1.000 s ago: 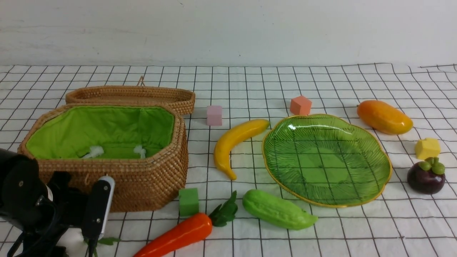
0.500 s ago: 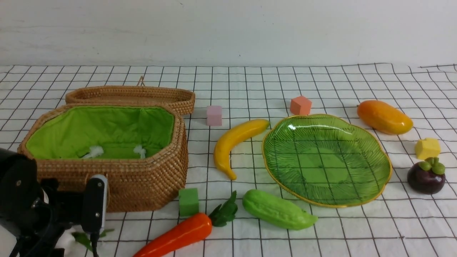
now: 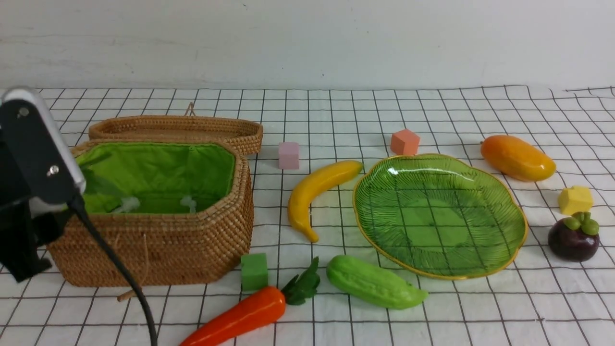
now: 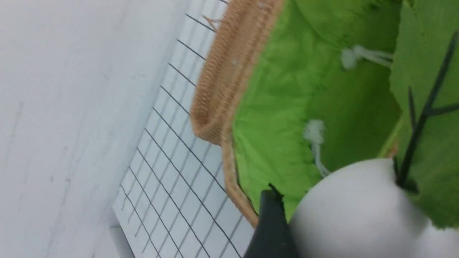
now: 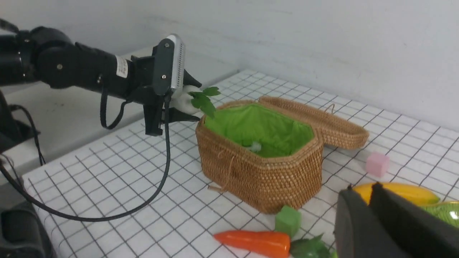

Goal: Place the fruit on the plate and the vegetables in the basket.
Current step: Take a daikon with your left arm and place it on the basket on the left.

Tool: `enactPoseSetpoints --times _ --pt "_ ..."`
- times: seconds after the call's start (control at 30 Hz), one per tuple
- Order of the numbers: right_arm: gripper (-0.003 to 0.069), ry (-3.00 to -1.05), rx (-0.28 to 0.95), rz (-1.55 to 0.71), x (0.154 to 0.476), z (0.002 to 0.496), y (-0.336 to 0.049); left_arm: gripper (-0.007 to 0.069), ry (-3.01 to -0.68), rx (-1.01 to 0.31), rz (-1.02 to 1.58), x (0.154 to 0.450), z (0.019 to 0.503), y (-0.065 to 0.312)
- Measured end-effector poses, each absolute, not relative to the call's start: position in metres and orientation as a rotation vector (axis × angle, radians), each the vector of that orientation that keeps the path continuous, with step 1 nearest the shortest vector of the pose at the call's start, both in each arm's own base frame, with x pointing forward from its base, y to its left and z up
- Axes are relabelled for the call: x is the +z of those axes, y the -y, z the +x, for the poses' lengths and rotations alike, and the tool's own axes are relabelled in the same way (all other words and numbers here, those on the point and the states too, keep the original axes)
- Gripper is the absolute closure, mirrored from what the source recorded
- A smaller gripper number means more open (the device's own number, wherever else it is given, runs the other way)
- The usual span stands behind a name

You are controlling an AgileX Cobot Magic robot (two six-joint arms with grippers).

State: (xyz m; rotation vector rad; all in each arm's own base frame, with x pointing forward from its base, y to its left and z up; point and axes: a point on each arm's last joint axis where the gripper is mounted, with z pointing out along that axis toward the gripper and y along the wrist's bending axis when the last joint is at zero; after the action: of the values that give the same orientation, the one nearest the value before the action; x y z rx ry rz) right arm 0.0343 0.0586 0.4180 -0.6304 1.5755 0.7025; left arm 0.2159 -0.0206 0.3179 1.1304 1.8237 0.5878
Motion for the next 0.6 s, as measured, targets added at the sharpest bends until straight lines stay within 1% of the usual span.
enactPoseSetpoints --times 0.07,0.17,0.33,0.5,0.57,0.6 --pt "0.0568 -1.556 0.707 -0.606 0.42 0.035 -0.058 0.0115 -1.821 0.571 1.103 0.324 0.228 0.023" --pt "0.0564 -1.535 0.701 -0.58 0.423 0.036 -0.057 0.0115 -1.844 0.543 1.09 0.324 0.246 0.025" --pt "0.056 -1.529 0.698 -0.573 0.424 0.037 -0.057 0.0115 -1.895 0.51 1.113 0.305 0.29 0.031" --pt "0.0555 -1.535 0.701 -0.58 0.423 0.037 -0.057 0.0115 -1.897 0.502 1.114 0.289 0.308 0.034" --pt "0.055 -1.542 0.704 -0.589 0.422 0.036 -0.057 0.0088 -1.899 0.5 1.118 0.283 0.313 0.034" --pt "0.0549 -1.543 0.704 -0.591 0.422 0.036 -0.057 0.0055 -1.898 0.5 1.118 0.282 0.314 0.034"
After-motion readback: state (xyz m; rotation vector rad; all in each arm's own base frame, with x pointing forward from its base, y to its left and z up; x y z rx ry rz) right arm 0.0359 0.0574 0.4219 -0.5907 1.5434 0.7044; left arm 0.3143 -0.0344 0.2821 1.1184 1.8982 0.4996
